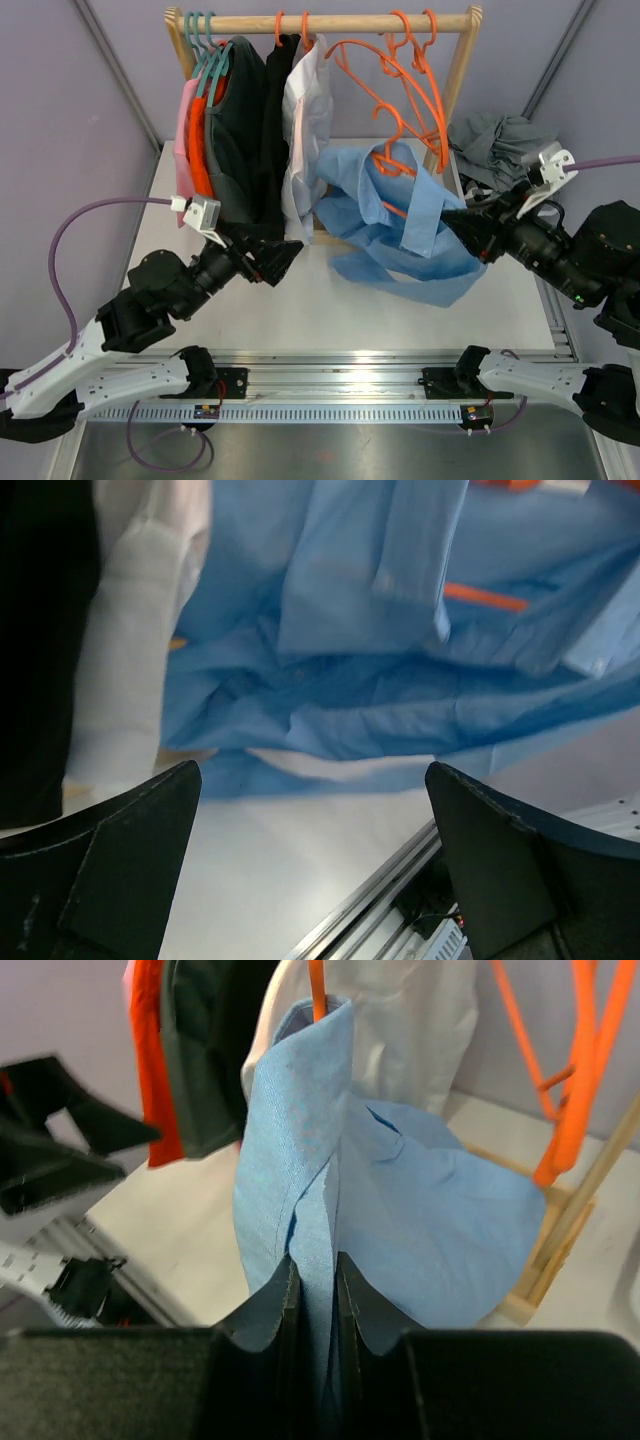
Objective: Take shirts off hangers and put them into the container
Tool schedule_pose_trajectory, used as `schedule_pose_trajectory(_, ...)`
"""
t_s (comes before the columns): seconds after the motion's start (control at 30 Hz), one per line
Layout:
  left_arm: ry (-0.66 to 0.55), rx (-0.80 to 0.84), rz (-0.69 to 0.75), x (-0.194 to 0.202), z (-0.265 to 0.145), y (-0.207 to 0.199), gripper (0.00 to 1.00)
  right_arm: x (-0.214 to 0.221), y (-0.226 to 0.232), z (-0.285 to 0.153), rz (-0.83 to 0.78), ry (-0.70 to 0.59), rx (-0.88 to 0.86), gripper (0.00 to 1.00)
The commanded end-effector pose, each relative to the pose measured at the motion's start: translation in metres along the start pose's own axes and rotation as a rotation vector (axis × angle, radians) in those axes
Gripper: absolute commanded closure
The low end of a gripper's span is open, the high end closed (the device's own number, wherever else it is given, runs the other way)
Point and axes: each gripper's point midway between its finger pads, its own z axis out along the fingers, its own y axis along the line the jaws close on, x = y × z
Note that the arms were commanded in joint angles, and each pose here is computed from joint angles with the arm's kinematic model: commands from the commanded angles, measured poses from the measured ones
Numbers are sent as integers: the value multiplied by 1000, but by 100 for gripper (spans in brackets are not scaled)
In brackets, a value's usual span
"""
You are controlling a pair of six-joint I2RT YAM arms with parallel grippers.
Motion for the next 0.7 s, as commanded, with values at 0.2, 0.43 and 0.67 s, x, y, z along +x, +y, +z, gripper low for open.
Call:
schedule_pose_trajectory(0.2, -112, 323, 0, -61, 57, -105, 1, 67, 40, -13, 98, 181, -236, 100)
schedule_pose_trajectory(0.43, -126, 461, -114, -67, 79, -143, 1, 64, 39, -20, 114, 141, -245, 100)
schedule_pose_trajectory(0.67, -108, 351, -149, -55, 102, -128, 1, 59, 39, -24, 110, 118, -258, 100)
